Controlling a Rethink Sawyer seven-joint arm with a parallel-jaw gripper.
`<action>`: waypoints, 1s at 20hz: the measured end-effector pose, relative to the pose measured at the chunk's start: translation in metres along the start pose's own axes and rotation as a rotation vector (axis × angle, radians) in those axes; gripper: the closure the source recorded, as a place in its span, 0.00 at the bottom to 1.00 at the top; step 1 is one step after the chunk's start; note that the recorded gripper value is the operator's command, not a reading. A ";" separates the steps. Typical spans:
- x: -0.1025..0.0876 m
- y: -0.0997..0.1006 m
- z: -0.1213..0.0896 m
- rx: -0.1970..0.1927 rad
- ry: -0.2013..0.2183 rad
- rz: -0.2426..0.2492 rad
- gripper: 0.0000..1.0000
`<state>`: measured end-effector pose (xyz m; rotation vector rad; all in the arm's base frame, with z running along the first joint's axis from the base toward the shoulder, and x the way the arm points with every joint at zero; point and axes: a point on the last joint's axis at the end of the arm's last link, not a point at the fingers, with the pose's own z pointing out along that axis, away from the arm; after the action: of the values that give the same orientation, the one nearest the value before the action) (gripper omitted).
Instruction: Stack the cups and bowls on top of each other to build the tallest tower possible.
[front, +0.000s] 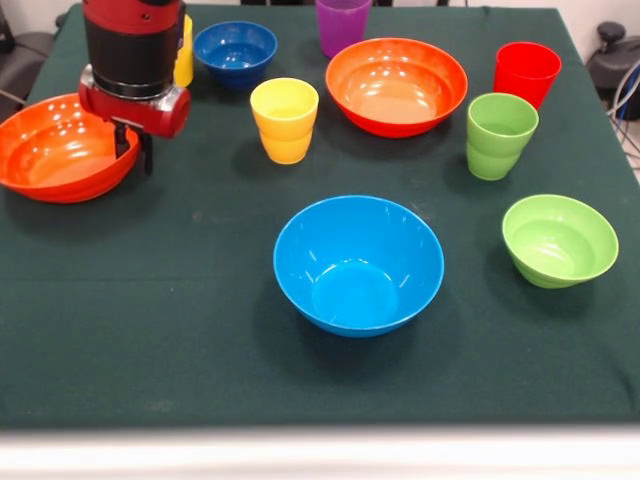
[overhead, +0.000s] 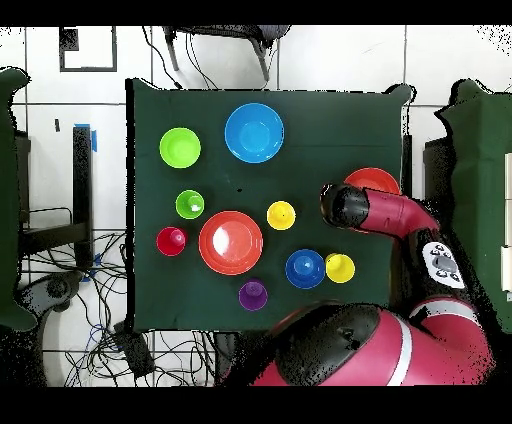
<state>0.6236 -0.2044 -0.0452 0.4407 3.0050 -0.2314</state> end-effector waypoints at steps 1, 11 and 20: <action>0.000 0.004 0.000 -0.003 -0.001 -0.005 1.00; -0.004 0.035 -0.005 -0.014 -0.015 -0.048 1.00; -0.009 0.080 -0.019 -0.017 -0.021 -0.115 1.00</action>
<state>0.6538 -0.1282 -0.0364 0.2617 3.0124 -0.2170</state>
